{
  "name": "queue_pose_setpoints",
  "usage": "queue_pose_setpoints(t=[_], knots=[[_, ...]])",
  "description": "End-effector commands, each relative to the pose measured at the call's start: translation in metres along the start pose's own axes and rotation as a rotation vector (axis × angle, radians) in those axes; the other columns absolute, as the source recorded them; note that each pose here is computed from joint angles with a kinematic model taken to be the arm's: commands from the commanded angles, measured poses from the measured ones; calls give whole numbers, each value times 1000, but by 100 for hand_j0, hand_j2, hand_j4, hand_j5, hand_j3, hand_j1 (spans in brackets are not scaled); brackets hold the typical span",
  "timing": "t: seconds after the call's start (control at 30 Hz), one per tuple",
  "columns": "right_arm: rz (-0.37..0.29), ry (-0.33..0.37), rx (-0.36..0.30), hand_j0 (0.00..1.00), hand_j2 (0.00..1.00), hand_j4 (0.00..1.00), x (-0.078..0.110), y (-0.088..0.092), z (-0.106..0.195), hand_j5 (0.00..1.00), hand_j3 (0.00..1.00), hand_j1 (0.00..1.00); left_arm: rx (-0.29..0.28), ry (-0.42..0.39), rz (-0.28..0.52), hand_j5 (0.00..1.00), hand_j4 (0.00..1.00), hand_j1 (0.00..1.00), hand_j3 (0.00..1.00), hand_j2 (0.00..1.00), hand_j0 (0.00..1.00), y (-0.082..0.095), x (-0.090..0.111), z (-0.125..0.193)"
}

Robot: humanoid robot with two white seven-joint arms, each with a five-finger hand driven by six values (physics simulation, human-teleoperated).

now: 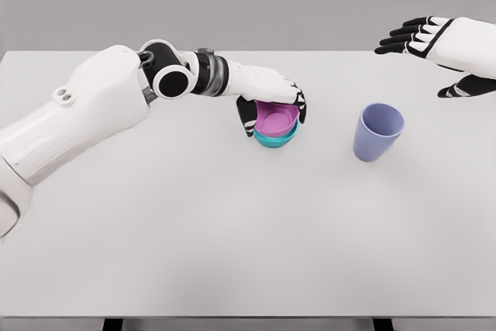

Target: Stacking bowl and cup with both arms

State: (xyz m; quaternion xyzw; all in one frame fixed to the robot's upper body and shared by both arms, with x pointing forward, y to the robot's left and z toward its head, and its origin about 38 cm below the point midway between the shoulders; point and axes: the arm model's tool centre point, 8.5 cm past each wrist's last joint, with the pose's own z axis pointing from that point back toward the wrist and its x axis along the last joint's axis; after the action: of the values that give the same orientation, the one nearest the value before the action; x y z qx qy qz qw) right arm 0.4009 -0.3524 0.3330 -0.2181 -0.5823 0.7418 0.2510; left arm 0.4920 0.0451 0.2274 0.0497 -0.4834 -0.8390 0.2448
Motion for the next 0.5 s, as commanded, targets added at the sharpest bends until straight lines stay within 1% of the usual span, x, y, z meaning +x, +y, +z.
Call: queue_pose_setpoints(t=[0.0, 0.17, 0.37, 0.4, 0.43, 0.47], knots=[[-5, 1, -3, 100, 100, 100, 0, 0, 0, 100, 100, 100, 0, 3, 8, 70, 70, 70, 70, 70, 70, -1, -2, 0], [-5, 1, -3, 100, 100, 100, 0, 0, 0, 100, 100, 100, -4, 8, 18, 70, 70, 70, 70, 70, 70, -4, -4, -1], [-5, 1, -3, 100, 100, 100, 0, 0, 0, 100, 100, 100, -2, 7, 18, 72, 72, 72, 72, 72, 72, -4, -4, -1], [-5, 1, -3, 100, 100, 100, 0, 0, 0, 100, 100, 100, -3, 7, 18, 74, 74, 74, 74, 74, 74, -4, -4, -1], [-5, 1, -3, 100, 100, 100, 0, 0, 0, 100, 100, 100, -2, 7, 17, 80, 80, 80, 80, 80, 80, -4, -4, -1], [-5, 1, -3, 100, 100, 100, 0, 0, 0, 100, 100, 100, -3, 8, 16, 94, 94, 94, 94, 94, 94, -4, -4, -1]])
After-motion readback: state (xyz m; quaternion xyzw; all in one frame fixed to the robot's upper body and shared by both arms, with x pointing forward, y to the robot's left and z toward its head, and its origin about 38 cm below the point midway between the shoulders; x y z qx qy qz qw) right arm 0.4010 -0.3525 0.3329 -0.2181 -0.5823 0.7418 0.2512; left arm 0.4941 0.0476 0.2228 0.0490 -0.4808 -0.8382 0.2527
